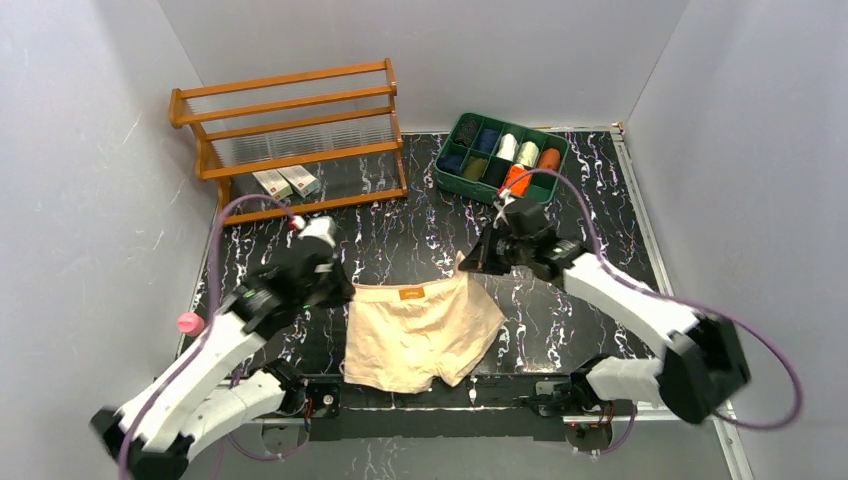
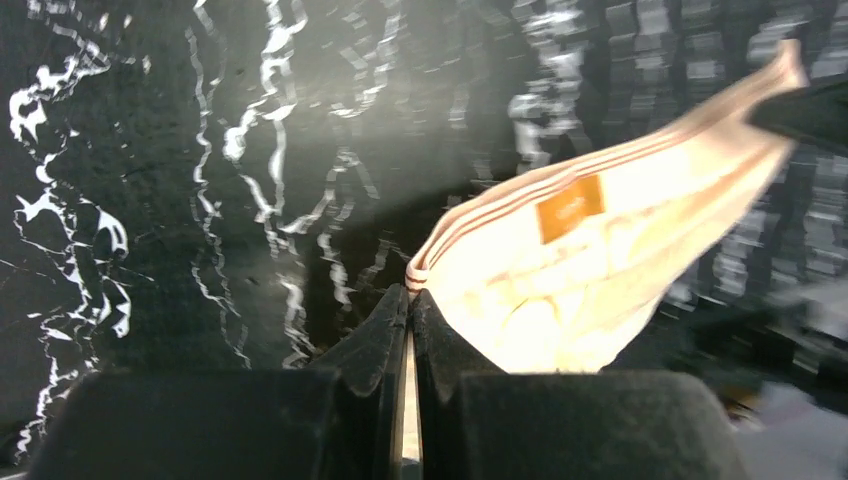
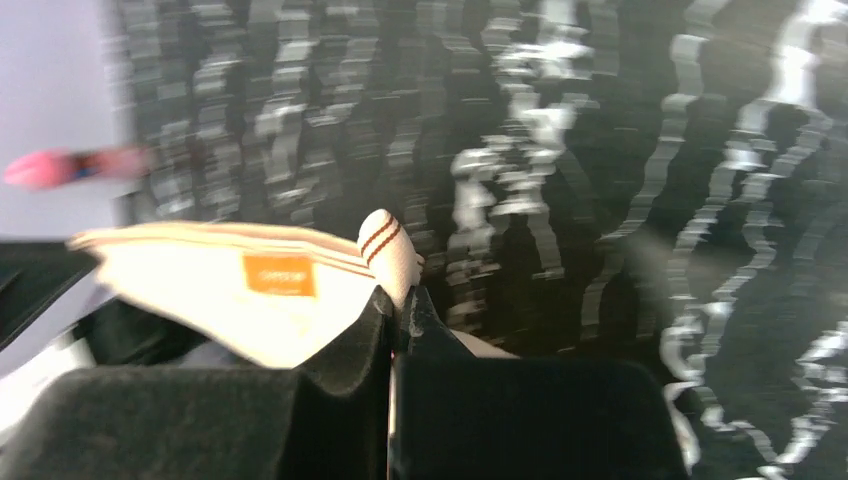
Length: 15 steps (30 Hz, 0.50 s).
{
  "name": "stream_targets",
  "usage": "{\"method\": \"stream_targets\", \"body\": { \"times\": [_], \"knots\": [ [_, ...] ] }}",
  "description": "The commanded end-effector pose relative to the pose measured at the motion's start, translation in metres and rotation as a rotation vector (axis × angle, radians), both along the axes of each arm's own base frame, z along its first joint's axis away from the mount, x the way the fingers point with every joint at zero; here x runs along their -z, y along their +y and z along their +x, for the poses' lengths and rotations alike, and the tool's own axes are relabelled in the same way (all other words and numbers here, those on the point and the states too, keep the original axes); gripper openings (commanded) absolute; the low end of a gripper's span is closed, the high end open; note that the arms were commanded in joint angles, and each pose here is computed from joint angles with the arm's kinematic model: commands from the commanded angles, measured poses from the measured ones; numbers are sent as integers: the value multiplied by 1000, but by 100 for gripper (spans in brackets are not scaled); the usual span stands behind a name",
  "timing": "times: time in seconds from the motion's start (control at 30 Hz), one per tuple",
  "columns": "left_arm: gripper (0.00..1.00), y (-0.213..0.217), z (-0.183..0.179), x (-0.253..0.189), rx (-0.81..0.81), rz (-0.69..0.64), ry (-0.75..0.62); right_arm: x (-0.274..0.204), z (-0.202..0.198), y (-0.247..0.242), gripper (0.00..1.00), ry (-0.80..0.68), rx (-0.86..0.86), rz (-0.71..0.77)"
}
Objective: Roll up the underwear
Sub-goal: Flatten out the underwear at the center of the board.
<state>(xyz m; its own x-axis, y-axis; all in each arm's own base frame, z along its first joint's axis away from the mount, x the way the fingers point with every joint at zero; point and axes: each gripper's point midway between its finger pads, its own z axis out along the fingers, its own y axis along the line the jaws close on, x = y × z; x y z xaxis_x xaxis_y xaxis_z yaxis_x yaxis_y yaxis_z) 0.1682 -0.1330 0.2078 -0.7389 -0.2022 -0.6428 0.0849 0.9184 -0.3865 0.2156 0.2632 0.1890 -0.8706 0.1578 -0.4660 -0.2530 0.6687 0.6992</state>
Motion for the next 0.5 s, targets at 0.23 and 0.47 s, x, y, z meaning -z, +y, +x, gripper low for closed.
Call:
{"method": "stream_targets", "body": {
  "times": [0.23,0.47],
  "knots": [
    [0,1,101,111,-142,366,16,116,102,-16,6,-33,147,-411],
    [2,22,124,116,-173,423,28,112,136,-26,34,-133,177,-499]
  ]
}}
